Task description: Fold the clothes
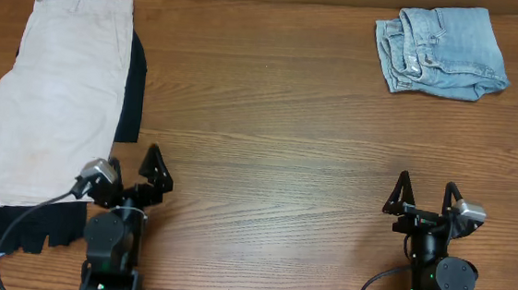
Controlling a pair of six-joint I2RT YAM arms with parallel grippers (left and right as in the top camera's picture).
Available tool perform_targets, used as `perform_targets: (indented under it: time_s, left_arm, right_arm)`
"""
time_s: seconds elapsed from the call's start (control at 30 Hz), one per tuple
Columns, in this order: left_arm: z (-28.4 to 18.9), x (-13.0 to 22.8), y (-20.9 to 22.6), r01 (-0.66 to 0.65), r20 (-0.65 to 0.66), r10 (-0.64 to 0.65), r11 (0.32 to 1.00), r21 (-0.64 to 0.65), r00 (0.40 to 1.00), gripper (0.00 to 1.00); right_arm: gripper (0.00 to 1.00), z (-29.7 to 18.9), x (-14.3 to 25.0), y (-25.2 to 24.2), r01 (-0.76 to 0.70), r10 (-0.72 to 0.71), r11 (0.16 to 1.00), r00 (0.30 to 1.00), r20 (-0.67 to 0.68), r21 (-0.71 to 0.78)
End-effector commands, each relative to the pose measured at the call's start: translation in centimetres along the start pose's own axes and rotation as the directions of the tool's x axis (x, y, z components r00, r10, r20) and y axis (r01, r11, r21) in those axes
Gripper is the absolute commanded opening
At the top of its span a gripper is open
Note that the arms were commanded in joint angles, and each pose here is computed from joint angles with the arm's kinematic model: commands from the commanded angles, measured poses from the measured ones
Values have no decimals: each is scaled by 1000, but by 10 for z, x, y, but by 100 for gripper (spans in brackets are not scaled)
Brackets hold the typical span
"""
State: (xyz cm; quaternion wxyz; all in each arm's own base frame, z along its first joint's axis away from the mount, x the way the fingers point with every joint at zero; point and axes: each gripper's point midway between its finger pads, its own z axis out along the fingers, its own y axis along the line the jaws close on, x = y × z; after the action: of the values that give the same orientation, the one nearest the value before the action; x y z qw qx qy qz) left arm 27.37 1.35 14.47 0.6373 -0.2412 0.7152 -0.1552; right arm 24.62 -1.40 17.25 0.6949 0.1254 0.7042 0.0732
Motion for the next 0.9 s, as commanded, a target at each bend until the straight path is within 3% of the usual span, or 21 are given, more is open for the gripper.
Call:
perform_targets:
  time_s: [0.0, 0.53, 0.67, 0.73, 0.87]
  left_arm:
    - [-6, -16, -3, 4, 74, -5, 1000, 11, 997, 100]
    - [-23, -7, 3, -184, 46, 183, 983, -2, 982, 100]
    - [-27, 1, -4, -303, 25, 302, 952, 48, 953, 100]
    - [-30, 2, -17, -423, 48, 420, 898, 120, 906, 100]
    - [-30, 0, -15, -448, 54, 445, 886, 115, 894, 100]
  right_arm:
    - [100, 0, 2, 1, 4, -4, 1000, 1000, 4, -8]
    - [100, 0, 2, 1, 4, -4, 1000, 1000, 4, -9]
    - [100, 0, 2, 1, 4, -4, 1000, 1000, 4, -9]
    - [100, 0, 2, 1, 4, -4, 1000, 1000, 4, -9]
    - [100, 0, 2, 1, 4, -4, 1000, 1000, 3, -8]
